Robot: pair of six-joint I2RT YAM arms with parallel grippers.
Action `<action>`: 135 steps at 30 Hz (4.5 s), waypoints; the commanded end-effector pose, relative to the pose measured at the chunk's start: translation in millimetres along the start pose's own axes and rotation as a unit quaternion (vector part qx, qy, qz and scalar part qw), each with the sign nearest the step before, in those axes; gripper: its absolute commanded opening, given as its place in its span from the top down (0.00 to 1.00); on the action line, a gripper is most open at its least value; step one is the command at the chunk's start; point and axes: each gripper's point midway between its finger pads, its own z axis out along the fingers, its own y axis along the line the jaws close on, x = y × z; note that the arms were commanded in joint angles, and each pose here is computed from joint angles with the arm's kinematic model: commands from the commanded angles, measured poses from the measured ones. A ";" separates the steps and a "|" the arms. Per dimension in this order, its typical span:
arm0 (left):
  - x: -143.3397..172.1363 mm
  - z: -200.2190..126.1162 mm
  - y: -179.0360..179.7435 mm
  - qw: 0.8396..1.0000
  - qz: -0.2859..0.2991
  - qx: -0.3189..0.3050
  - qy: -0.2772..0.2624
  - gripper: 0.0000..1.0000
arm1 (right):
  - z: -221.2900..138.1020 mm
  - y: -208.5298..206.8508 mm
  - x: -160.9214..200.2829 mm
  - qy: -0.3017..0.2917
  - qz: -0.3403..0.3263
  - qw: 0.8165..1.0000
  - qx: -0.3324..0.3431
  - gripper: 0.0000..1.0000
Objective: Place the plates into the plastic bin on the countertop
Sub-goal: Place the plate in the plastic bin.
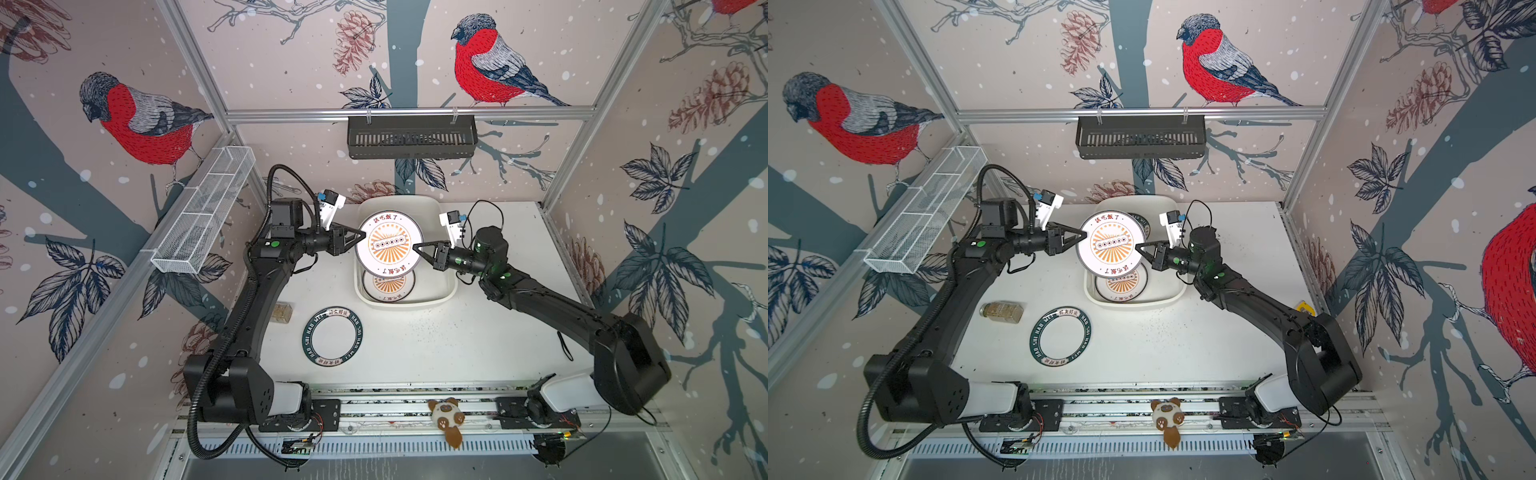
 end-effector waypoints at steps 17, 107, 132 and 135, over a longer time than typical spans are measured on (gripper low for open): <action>-28.1 -58.8 54.7 0.975 0.004 -0.210 -0.071 0.20 | -19.3 -51.5 -28.6 -0.015 0.005 0.999 0.040 0.99; -19.3 -37.9 32.2 0.993 0.014 -0.111 -0.037 0.17 | 48.4 -193.7 108.8 0.272 0.179 0.923 0.204 0.81; -19.6 -37.2 29.6 0.993 0.013 -0.111 -0.039 0.17 | 46.1 -198.2 114.3 0.278 0.179 0.919 0.214 0.76; -19.5 -37.4 28.7 0.993 0.015 -0.111 -0.039 0.17 | 45.4 -198.2 115.3 0.280 0.178 0.919 0.215 0.75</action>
